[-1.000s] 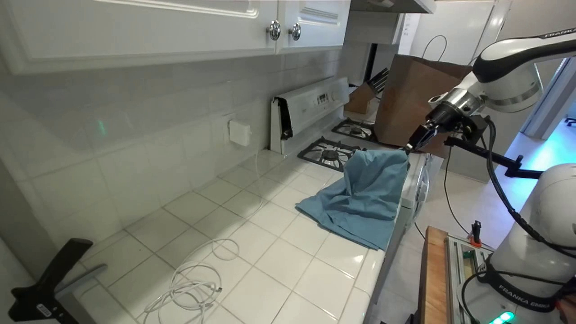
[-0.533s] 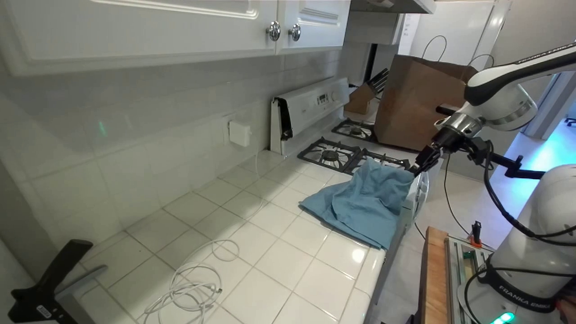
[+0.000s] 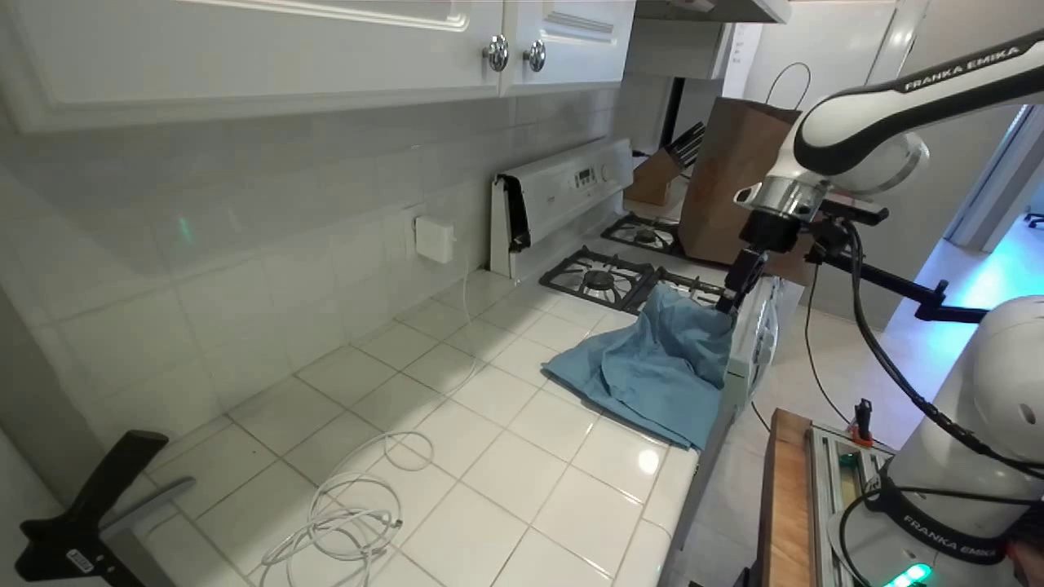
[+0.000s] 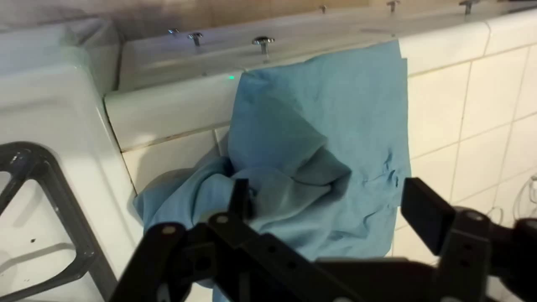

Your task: Unfold the blue towel

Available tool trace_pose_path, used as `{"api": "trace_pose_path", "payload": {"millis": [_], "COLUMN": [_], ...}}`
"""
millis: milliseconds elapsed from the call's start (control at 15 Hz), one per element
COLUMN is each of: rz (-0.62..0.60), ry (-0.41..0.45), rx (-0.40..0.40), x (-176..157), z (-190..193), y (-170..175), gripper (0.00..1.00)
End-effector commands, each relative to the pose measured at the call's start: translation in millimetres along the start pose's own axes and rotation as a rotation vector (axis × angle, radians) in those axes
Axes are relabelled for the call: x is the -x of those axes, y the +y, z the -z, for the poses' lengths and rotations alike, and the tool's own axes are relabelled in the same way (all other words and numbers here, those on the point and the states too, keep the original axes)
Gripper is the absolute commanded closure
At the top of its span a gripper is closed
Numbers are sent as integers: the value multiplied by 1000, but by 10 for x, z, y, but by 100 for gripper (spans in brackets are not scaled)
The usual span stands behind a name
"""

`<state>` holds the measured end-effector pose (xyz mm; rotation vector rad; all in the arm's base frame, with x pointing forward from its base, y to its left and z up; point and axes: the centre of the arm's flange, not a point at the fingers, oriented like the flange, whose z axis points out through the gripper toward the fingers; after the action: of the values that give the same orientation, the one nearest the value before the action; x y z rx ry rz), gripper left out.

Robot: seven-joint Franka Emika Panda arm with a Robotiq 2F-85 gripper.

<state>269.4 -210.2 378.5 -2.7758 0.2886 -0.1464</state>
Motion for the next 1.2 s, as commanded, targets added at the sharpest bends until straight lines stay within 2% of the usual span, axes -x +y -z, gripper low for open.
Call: {"api": "trace_pose_path", "payload": {"millis": [0, 133, 333, 533, 733, 867, 1133], "rz": [-10, 8, 97, 90, 81, 90, 82], "ry": [-91, -123, -74, 69, 189, 238, 258], "rx": [149, 208, 258, 281, 253, 220, 148], "x": [440, 588, 637, 543, 368, 253, 73], "z": [431, 576, 620, 468, 501, 445, 186], "y": [-657, -969, -1297, -1285, -1213, -1108, -878], "gripper": [0, 0, 0, 0, 0, 0, 0]}}
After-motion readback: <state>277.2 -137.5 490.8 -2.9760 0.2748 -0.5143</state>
